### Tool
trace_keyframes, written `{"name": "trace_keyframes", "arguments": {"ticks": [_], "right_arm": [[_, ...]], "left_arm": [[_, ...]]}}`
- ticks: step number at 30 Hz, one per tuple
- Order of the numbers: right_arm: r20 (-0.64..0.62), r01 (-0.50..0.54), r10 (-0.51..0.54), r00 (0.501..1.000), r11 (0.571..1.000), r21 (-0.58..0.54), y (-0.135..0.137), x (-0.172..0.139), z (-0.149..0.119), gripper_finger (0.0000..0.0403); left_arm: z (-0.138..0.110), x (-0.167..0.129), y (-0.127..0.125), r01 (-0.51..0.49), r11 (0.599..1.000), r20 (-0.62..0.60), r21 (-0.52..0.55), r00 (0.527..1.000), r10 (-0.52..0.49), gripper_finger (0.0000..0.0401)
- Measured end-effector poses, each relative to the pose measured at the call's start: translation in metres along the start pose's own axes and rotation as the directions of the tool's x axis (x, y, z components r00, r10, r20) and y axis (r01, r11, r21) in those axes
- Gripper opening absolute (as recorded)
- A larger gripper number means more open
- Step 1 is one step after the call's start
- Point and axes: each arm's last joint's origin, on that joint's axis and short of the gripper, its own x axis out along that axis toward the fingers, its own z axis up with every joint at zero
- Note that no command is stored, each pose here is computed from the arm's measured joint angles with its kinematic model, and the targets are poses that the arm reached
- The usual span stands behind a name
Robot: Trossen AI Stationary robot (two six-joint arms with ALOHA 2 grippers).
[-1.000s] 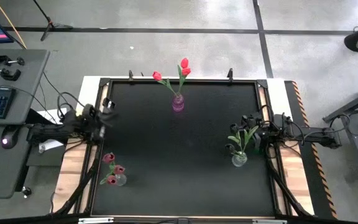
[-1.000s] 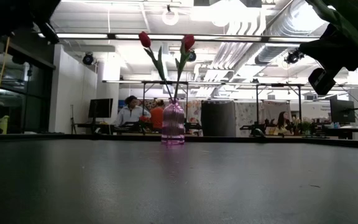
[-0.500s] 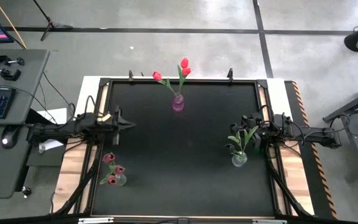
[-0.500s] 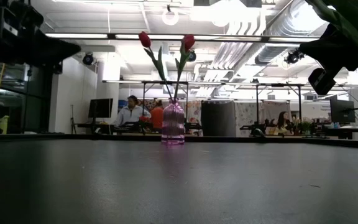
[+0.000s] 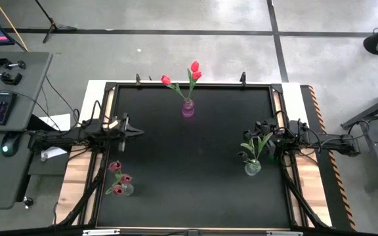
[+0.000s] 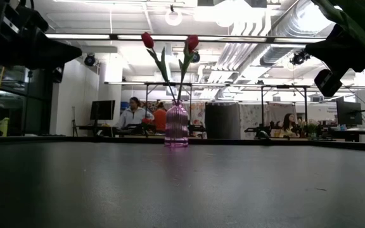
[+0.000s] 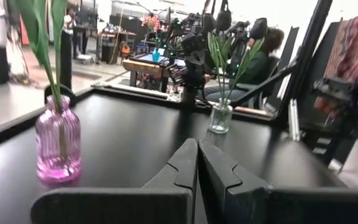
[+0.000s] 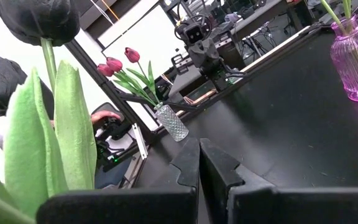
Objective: Sort flowers into vase by color
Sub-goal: Return to Home Position
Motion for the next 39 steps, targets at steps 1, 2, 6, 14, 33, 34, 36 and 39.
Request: {"name": "trace_keyframes", "arguments": {"ticks": [1, 2, 6, 14, 33, 34, 36, 39], "right_arm": [[0.0, 0.0, 0.0, 1.0, 1.0, 0.0, 0.0, 0.0, 0.0, 0.0], [0.0, 0.0, 0.0, 1.0, 1.0, 0.0, 0.0, 0.0, 0.0, 0.0], [0.0, 0.0, 0.0, 1.0, 1.0, 0.0, 0.0, 0.0, 0.0, 0.0], [0.0, 0.0, 0.0, 1.0, 1.0, 0.0, 0.0, 0.0, 0.0, 0.0], [0.0, 0.0, 0.0, 1.0, 1.0, 0.0, 0.0, 0.0, 0.0, 0.0], [0.0, 0.0, 0.0, 1.0, 1.0, 0.0, 0.0, 0.0, 0.0, 0.0], [0.005, -0.005, 0.005, 1.0, 1.0, -0.001, 0.0005, -0.0004, 0.0004, 0.0], [-0.004, -0.019, 0.019, 1.0, 0.999, -0.028, 0.0018, -0.0003, -0.0004, 0.0]], "left_arm": [[-0.0001, 0.0, 0.0, 0.0, 1.0, 0.0, -0.023, 1.0, 0.0, 0.0], [0.0, 0.0, 0.0, 0.0, 0.999, 0.0, -0.038, 1.0, 0.0, 0.0], [0.0, 0.0, 0.0, 0.0, 0.998, 0.0, -0.061, 1.0, 0.0, 0.0], [0.0001, 0.0, 0.0, 0.0, 0.998, 0.001, -0.061, 1.0, 0.0, 0.0], [-0.0003, 0.0003, 0.0, -0.001, 0.998, -0.004, -0.061, 1.0, 0.001, 0.0], [-0.0003, 0.0003, 0.0, -0.001, 0.998, -0.004, -0.061, 1.0, 0.001, 0.0], [-0.0003, 0.0003, 0.0, -0.001, 0.998, -0.004, -0.061, 1.0, 0.001, 0.0], [-0.0003, 0.0003, 0.0, -0.001, 0.998, -0.004, -0.061, 1.0, 0.001, 0.0]]}}
